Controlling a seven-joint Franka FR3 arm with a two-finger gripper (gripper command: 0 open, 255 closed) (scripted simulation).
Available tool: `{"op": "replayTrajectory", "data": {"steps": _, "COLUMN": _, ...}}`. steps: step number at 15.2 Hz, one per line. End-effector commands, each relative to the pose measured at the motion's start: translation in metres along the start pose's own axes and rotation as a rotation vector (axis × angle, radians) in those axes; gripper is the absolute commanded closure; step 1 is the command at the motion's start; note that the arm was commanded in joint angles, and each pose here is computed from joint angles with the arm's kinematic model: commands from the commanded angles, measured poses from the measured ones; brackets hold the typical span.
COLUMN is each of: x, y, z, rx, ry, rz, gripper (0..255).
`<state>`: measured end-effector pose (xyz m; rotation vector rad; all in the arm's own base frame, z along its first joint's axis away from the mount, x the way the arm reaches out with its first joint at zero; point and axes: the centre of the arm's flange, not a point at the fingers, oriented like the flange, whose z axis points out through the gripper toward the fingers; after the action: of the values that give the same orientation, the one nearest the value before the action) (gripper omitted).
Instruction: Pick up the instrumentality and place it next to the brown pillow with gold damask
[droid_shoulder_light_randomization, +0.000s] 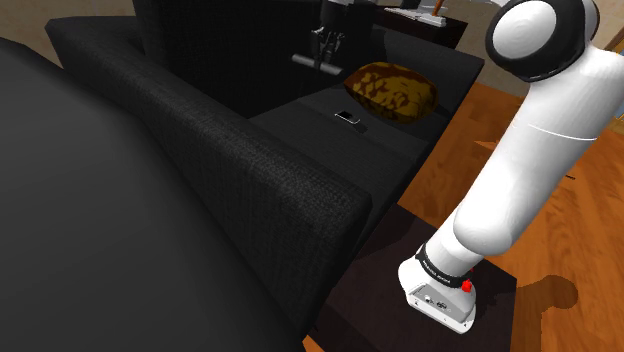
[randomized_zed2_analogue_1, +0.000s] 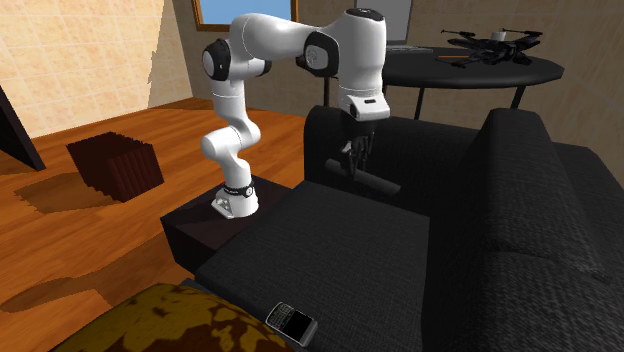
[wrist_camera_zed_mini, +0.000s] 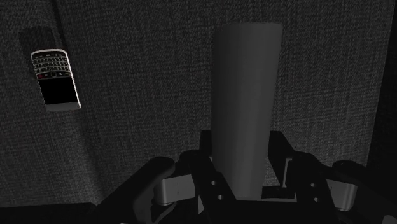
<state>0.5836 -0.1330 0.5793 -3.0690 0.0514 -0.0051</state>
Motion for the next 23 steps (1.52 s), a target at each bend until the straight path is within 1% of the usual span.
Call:
{"op": "replayTrajectory", "data": {"steps": 1, "x": -0.019, "y": 0.017, "z": -0.002, "rx": 0.0, "ry": 0.0, "rz": 0.0, "gripper": 255}}
{"op": "replayTrajectory", "data": {"steps": 23, "x": -0.216, "y": 0.229, "z": -0.018, "rx": 0.0, "ry": 0.0, "rz": 0.0, "gripper": 255}}
